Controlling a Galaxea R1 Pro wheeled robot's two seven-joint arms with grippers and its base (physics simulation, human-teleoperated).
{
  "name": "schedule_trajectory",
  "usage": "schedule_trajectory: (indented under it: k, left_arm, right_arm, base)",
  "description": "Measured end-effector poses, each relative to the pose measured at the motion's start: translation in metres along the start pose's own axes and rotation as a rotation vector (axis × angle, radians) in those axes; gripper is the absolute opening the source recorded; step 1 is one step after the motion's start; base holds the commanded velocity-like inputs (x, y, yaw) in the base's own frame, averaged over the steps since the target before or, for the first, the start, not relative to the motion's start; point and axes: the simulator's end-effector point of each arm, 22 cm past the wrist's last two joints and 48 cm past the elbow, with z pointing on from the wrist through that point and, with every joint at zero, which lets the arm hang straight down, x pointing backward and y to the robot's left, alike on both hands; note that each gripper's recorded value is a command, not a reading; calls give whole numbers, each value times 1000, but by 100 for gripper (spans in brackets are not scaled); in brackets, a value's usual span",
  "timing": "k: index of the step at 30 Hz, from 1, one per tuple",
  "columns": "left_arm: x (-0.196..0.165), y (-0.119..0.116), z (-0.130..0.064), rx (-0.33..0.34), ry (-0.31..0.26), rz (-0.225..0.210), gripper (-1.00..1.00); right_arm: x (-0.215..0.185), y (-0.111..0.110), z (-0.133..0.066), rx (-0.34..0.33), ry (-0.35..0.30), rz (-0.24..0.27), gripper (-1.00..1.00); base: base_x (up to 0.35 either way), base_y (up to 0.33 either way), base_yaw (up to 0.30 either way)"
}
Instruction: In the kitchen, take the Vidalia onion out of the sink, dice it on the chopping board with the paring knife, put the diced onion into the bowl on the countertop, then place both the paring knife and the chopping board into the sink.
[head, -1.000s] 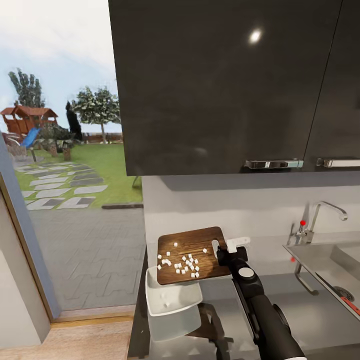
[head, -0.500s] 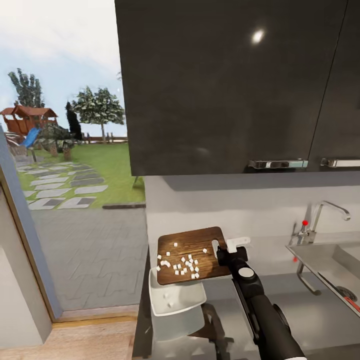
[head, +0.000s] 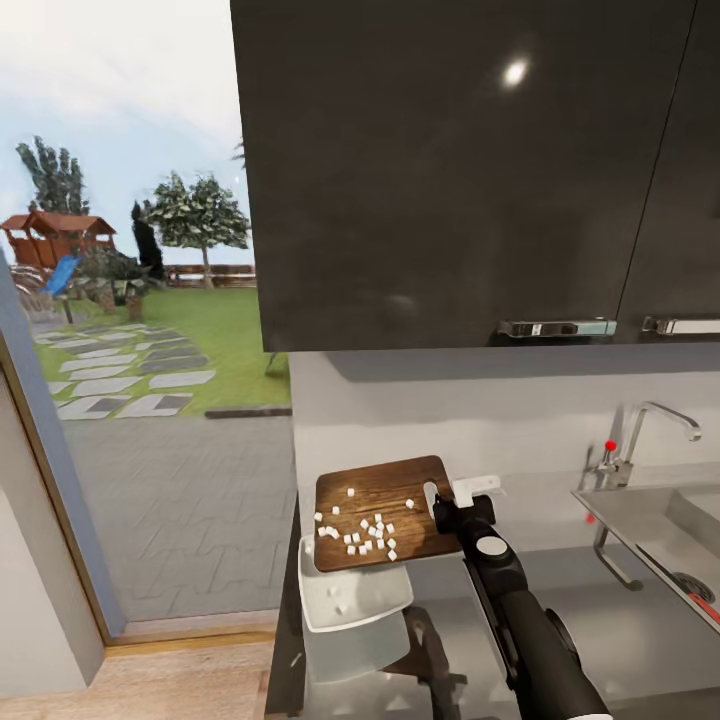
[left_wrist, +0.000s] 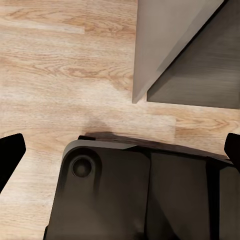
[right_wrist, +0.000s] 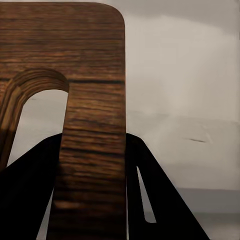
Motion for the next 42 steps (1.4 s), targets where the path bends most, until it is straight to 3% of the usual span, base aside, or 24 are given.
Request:
schedule_trajectory:
  k: [25, 42]
  left_arm:
    - [3, 0, 0, -1, 6, 0, 100]
    - [3, 0, 0, -1, 6, 0, 100]
  right_arm:
    - [0, 0, 0, 1, 0, -2, -100]
    - [-6, 2, 1, -4, -38, 1, -100]
  base:
    - [0, 0, 0]
    - [0, 0, 0]
